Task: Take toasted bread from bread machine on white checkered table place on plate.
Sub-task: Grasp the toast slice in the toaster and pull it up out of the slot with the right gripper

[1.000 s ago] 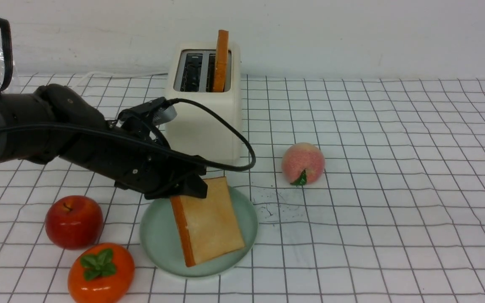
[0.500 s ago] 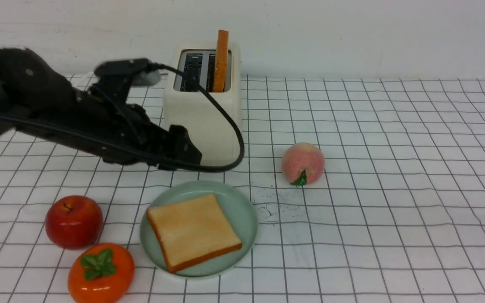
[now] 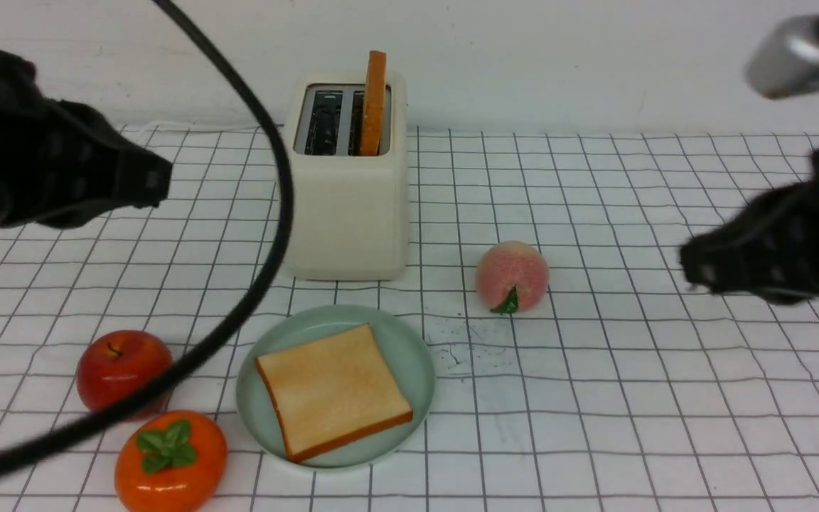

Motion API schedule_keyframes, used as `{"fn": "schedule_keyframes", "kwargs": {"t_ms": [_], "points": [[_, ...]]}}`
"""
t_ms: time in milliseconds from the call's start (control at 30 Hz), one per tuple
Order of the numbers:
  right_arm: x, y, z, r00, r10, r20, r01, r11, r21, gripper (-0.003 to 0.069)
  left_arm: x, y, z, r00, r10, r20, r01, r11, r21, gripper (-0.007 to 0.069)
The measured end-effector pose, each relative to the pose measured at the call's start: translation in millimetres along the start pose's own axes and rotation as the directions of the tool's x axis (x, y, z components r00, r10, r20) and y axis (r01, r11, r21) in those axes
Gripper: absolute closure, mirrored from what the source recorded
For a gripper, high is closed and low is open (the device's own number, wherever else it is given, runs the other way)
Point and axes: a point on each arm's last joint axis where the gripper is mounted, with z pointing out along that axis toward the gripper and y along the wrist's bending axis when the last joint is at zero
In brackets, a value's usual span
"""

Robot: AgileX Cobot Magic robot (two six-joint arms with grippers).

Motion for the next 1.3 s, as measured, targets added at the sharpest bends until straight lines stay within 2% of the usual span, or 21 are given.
{"fn": "schedule_keyframes", "kwargs": {"t_ms": [33,167,300,333,367,400,433,467,533,567,600,667,800,1000,1133,1300], "points": [[-1.7,1.0,-1.5,1.000,-0.002,0.007,0.002,1.000,-0.007,0.0642,0.8,-1.1,-4.8,1.000,0.003,0.012,-0.003,1.000,0.001,0.0638],[-39.0,10.6,50.2,1.000,0.013,-0.001,-0.013,0.994,-0.107,0.0628,25.7,-7.4,-38.0,0.996,0.010,0.085,-0.010,1.000,0.001,0.0638],[-79.1,25.8,119.6,1.000,-0.015,0.019,0.018,0.988,-0.156,0.0539,70.8,-11.0,-68.4,0.980,0.015,0.197,-0.015,1.000,-0.002,0.0638],[-82.1,27.2,117.2,0.999,-0.017,0.031,0.022,0.987,-0.159,0.0539,72.6,-11.0,-69.0,0.979,0.014,0.202,-0.014,1.000,-0.002,0.0638],[-92.6,29.5,145.2,0.999,-0.018,0.042,0.024,0.987,-0.162,0.0482,84.6,-10.8,-73.0,0.970,0.007,0.242,-0.007,1.000,-0.001,0.0638],[-99.2,30.7,148.7,0.998,-0.018,0.061,0.028,0.986,-0.165,0.0466,89.3,-10.2,-72.4,0.969,0.004,0.248,-0.004,1.000,-0.001,0.0638],[-109.1,29.4,178.9,0.998,-0.004,0.069,0.015,0.986,-0.164,0.0386,99.5,-10.0,-77.2,0.952,-0.004,0.307,0.004,1.000,0.000,0.0638],[-110.4,29.4,181.9,0.997,-0.001,0.071,0.013,0.986,-0.164,0.0376,101.9,-9.4,-76.2,0.952,-0.005,0.307,0.006,1.000,-0.002,0.0638],[-126.8,22.7,217.9,0.994,0.042,0.104,-0.025,0.988,-0.155,0.0244,112.9,-8.6,-79.9,0.931,-0.014,0.365,0.016,1.000,0.000,0.0638],[-127.8,21.9,219.9,0.993,0.046,0.107,-0.029,0.988,-0.154,0.0235,114.0,-8.5,-79.5,0.931,-0.016,0.366,0.017,1.000,0.000,0.0638],[-134.9,16.3,234.8,0.989,0.073,0.127,-0.054,0.988,-0.147,0.0182,116.7,-8.6,-80.5,0.926,-0.021,0.377,0.021,1.000,0.004,0.0638],[-141.1,11.8,245.3,0.986,0.087,0.145,-0.068,0.988,-0.136,0.0133,117.8,-8.7,-80.9,0.925,-0.023,0.380,0.022,1.000,0.006,0.0638],[-150.9,6.6,249.9,0.978,0.086,0.189,-0.069,0.993,-0.094,0.0118,117.5,-8.7,-81.0,0.923,-0.025,0.383,0.024,1.000,0.007,0.0638],[-155.0,-0.2,249.7,0.971,0.077,0.226,-0.074,0.997,-0.020,0.0167,117.6,-8.6,-80.9,0.923,-0.025,0.384,0.024,1.000,0.006,0.0638],[-156.3,-2.4,255.1,0.961,0.092,0.262,-0.091,0.996,-0.015,0.0183,117.7,-8.6,-80.8,0.923,-0.025,0.383,0.024,1.000,0.007,0.0638],[-149.2,-1.1,254.6,0.976,0.132,0.173,-0.130,0.991,-0.022,0.0184,118.4,-8.8,-80.5,0.927,-0.025,0.375,0.023,1.000,0.008,0.0638]]}}
